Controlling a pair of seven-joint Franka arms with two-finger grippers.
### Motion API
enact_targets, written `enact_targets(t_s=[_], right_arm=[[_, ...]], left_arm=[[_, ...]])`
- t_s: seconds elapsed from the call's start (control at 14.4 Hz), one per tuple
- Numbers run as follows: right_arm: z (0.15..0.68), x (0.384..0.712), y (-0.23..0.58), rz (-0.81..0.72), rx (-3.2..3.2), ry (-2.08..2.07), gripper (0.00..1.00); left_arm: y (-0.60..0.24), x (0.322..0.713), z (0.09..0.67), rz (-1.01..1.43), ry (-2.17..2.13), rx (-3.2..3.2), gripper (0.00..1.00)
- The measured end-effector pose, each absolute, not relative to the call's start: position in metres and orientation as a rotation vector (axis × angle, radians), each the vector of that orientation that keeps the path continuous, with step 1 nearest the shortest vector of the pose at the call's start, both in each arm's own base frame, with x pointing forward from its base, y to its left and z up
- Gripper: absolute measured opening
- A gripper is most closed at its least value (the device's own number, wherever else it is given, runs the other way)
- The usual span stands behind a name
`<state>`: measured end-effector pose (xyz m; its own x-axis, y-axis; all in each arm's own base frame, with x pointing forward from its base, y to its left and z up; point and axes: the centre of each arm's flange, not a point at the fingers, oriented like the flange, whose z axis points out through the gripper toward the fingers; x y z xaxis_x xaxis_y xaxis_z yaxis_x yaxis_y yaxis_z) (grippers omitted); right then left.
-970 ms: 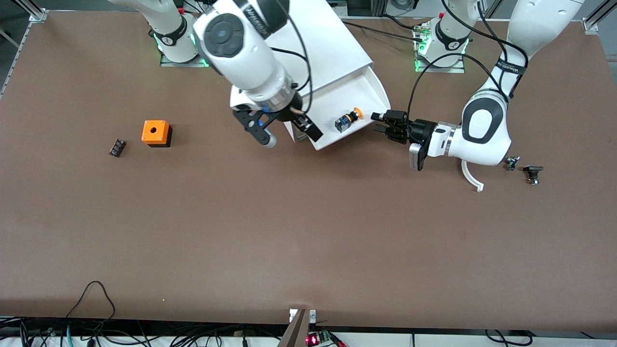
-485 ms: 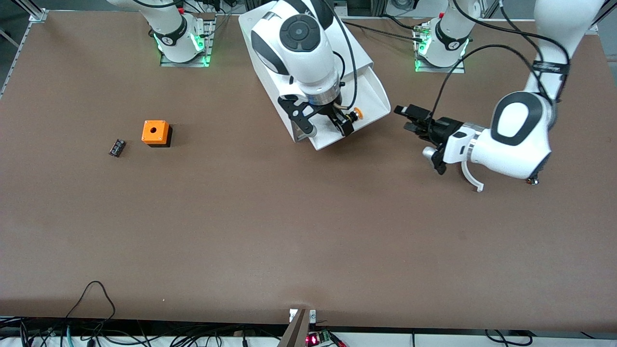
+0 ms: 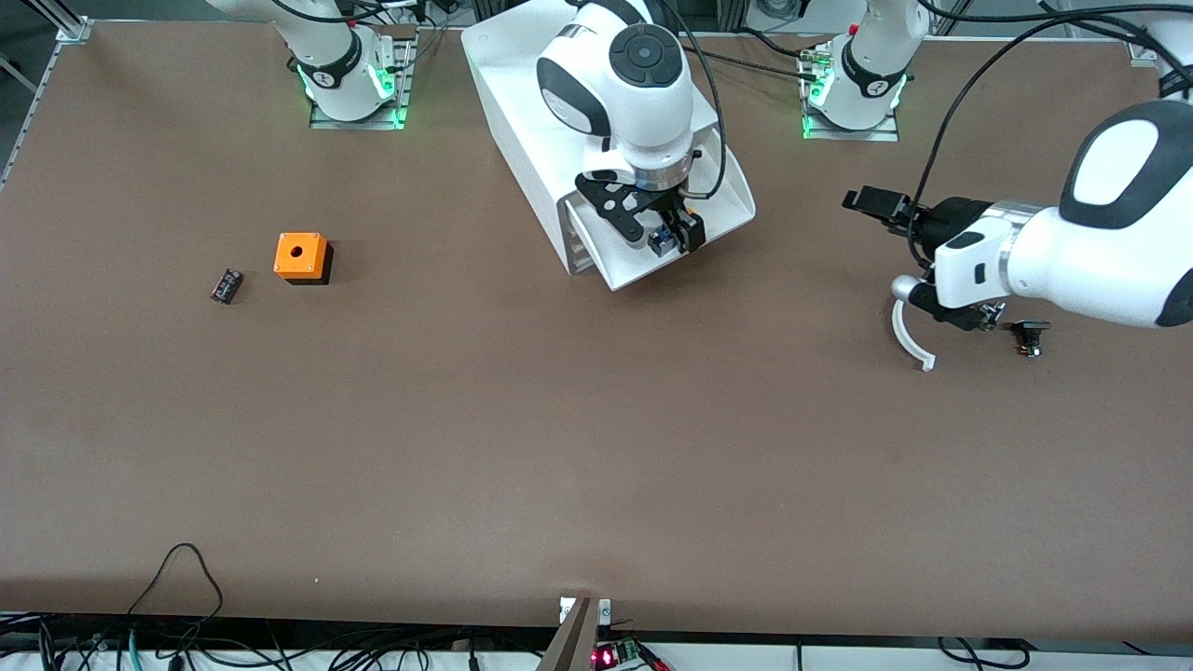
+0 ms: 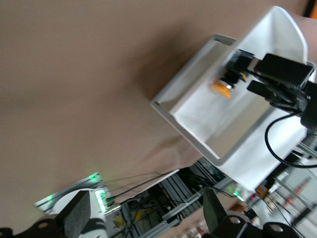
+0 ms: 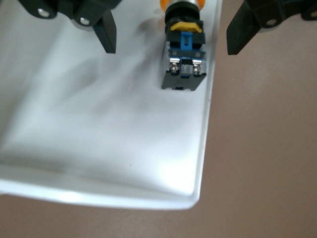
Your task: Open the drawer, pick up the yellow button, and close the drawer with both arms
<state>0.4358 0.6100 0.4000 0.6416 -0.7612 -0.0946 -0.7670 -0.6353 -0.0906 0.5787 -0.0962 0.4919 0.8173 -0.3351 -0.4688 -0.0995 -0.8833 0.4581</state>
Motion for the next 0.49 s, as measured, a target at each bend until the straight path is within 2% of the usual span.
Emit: enact_targets(t_s=[0.07, 0.14, 0.28, 0.49], right_arm=[[0.396, 0.433, 0.612, 0.067, -2.741, 1.273, 0.96], [0.394, 0.433, 0.613, 0.065, -2.743, 1.271, 0.87], [0.396, 0.435, 0.612, 0.059, -2.737, 1.274, 0.62], [0.399, 0.441, 0.609, 0.051, -2.727, 1.284, 0.33]], left_arm=[[-0.093, 0.582, 0.503, -0.752, -0.319, 2.663, 1.0], [-0.091, 0.585, 0.514, -0.724, -0.321, 2.748, 1.0], [-0.09, 0.591, 0.538, -0.654, -0.347, 2.916, 1.0], [-0.091, 0.599, 0.567, -0.528, -0.359, 3.06, 1.0]])
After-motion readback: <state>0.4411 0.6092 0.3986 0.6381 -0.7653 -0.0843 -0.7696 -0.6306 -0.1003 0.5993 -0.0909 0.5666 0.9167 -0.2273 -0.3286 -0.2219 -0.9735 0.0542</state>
